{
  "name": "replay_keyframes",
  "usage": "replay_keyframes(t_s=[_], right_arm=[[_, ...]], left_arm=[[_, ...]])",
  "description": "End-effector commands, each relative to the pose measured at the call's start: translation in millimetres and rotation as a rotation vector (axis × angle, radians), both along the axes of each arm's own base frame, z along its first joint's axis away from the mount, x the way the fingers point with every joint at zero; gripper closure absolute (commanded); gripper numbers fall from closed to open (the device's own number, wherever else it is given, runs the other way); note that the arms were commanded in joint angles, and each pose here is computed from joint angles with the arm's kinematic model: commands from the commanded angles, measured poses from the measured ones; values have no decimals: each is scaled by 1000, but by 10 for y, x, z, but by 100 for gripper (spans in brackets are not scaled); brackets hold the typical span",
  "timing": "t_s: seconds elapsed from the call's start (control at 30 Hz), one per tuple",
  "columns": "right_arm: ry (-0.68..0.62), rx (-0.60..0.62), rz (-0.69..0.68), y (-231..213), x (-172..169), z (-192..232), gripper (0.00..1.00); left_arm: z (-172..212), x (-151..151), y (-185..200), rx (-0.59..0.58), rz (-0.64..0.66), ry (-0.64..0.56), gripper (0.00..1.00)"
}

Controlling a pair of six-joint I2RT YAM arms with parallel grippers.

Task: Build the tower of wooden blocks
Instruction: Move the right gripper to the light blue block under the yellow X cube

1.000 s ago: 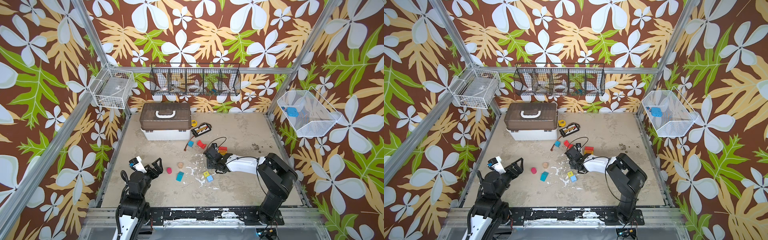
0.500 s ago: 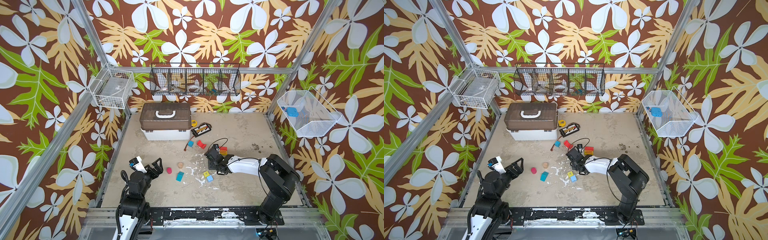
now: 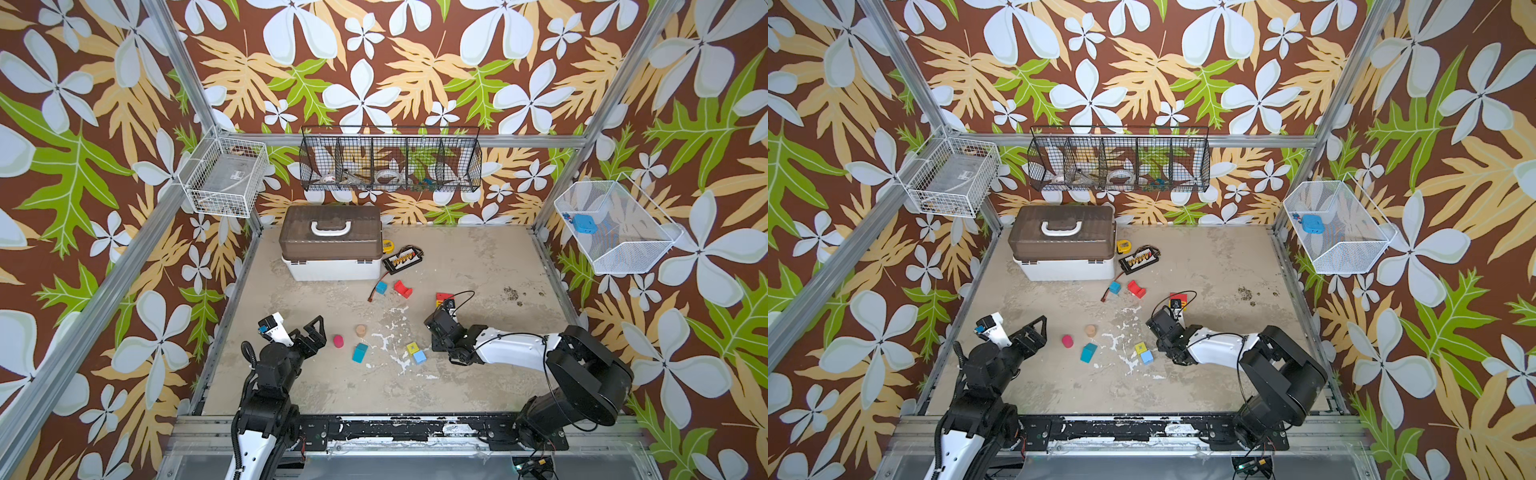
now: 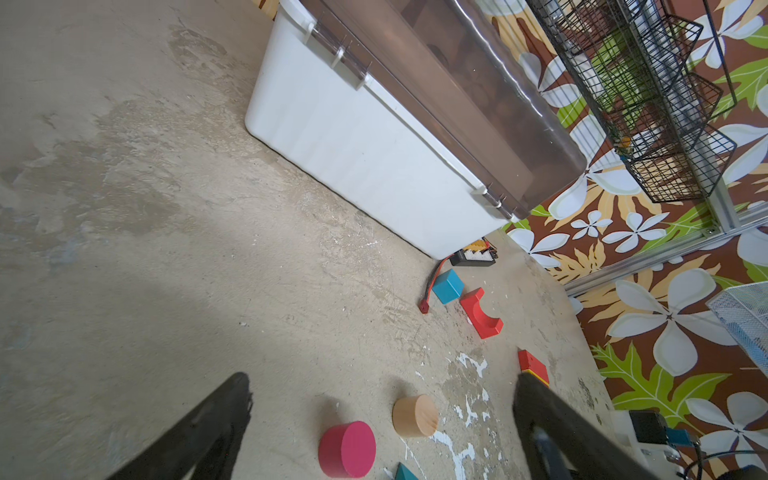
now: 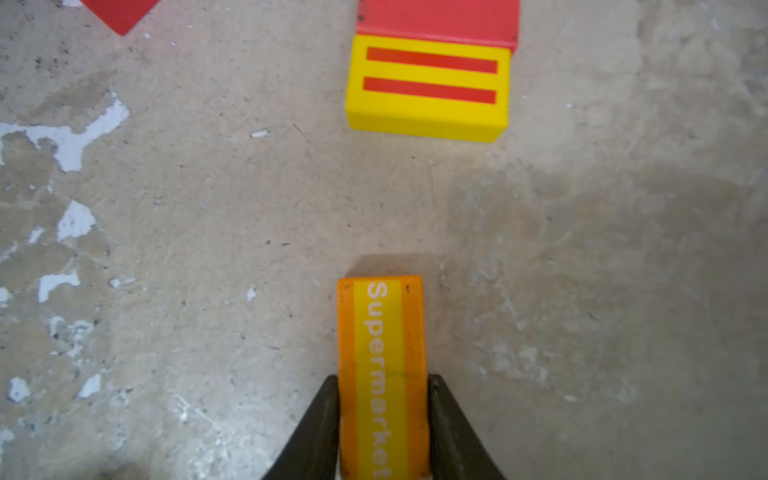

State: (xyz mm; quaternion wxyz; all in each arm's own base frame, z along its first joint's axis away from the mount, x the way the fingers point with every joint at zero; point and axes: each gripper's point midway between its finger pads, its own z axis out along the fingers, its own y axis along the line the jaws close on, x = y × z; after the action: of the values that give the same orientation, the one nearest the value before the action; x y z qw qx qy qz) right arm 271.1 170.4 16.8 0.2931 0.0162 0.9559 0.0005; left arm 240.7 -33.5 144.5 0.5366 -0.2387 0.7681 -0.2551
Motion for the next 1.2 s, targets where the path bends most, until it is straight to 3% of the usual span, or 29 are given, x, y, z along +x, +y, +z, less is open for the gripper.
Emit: replay_keyframes(t_s=[0.0,0.37,0.63,0.9,1.17], right_arm=[[59,-17,-13,-141,-188,-90,62],[0,74,36,-104,-285,303,41],[-106,192,313,476,-660,731,24],[-32,135,429,721,-857,496,24],[34,54,458,870,-802,268,33]], left_arm=[[25,9,-3,2,-2,-11,0],[1,13,1,4,0,-1,0],[11,14,1,3,1,-4,0],[1,16,-11,1,-5,0,0],[-2,19,-9,1,-4,3,0]])
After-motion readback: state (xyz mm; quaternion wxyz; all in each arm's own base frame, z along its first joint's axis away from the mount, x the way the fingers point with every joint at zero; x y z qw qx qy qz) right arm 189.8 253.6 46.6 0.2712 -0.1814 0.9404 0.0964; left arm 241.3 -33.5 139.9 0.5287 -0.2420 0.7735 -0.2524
